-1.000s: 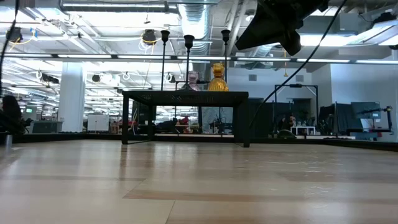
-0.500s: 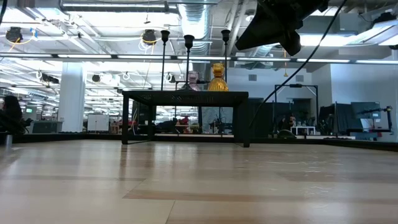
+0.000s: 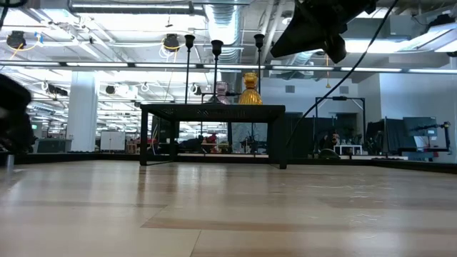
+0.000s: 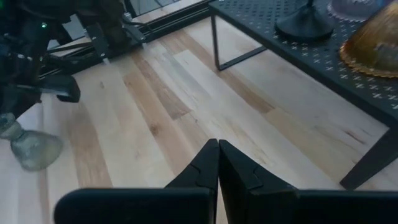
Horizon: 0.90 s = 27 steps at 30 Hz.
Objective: Pick & Place candle stick holders
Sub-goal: Put the green glass candle holder on the shelf
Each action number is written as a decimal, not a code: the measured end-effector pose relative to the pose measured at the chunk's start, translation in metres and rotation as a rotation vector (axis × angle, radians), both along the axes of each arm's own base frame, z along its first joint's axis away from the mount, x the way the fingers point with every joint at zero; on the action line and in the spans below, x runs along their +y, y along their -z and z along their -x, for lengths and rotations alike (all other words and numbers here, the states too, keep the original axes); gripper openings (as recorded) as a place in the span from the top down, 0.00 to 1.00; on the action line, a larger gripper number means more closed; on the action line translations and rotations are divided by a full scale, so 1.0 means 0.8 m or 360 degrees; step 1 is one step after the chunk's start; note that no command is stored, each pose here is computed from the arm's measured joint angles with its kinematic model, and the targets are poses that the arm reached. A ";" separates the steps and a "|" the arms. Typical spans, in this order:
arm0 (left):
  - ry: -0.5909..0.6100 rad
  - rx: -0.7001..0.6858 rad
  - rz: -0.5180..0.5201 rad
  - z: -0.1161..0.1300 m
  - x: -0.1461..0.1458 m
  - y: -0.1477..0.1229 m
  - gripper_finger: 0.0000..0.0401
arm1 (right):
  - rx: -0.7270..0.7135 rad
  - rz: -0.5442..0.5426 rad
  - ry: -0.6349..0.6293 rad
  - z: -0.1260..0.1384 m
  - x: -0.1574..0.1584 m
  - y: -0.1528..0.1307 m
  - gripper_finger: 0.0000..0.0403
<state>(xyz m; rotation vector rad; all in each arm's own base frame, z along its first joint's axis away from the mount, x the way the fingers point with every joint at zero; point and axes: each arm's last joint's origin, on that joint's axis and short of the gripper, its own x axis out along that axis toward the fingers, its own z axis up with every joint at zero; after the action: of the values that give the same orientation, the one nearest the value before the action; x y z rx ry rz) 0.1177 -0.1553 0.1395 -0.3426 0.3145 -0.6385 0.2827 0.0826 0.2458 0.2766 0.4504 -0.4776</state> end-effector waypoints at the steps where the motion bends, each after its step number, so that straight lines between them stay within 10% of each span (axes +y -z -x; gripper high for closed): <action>1: -0.0029 -0.0015 -0.0010 -0.004 0.003 0.000 0.99 | -0.0003 0.0007 0.0010 0.000 0.000 0.000 1.00; 27: -0.0519 -0.0343 -0.0339 -0.097 0.111 -0.021 0.99 | -0.0013 0.0033 0.0060 -0.001 -0.004 -0.001 1.00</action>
<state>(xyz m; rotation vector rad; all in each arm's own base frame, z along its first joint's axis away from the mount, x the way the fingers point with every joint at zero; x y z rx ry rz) 0.1955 -0.0669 0.1560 -0.1142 0.1138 -0.3130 0.2831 0.0793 0.2463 0.2670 0.4328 -0.5174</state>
